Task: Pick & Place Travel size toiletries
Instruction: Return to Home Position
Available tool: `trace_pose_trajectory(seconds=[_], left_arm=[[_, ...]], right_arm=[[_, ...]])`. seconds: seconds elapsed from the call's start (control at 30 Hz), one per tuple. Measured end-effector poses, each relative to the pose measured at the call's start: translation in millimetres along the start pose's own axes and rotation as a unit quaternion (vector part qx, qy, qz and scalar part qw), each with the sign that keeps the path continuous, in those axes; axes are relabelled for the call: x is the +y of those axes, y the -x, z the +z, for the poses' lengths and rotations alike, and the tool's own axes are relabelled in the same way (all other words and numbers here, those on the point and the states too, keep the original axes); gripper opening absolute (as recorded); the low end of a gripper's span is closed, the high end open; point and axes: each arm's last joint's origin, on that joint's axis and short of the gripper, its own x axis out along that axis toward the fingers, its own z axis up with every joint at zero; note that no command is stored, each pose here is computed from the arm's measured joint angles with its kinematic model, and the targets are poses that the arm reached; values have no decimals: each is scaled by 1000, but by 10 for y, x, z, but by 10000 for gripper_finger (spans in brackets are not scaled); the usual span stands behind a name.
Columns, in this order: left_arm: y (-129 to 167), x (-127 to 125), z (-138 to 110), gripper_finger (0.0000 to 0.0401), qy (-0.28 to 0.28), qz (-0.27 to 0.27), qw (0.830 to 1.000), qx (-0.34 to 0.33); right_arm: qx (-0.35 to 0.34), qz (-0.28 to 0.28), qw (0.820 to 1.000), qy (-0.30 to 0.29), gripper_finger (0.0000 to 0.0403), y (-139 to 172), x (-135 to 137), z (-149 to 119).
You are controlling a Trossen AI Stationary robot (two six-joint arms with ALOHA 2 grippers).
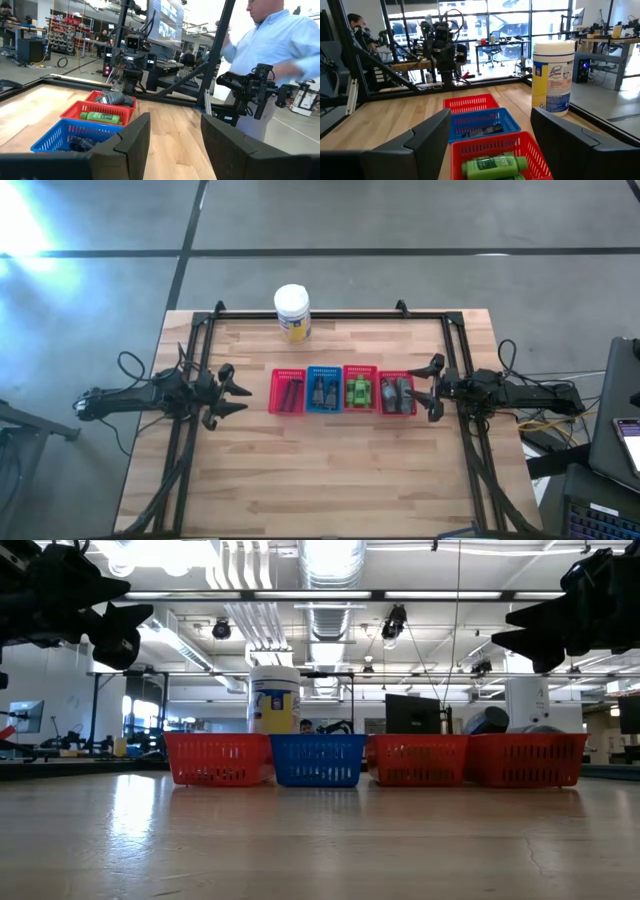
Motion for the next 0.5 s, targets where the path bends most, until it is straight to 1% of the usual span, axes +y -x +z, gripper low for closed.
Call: trace_pose_trajectory(seconds=[0.5], left_arm=[[0, 0, 0, 181, 0, 0, 1000, 0]], right_arm=[[0, 0, 1000, 0, 232, 0, 0, 0]])
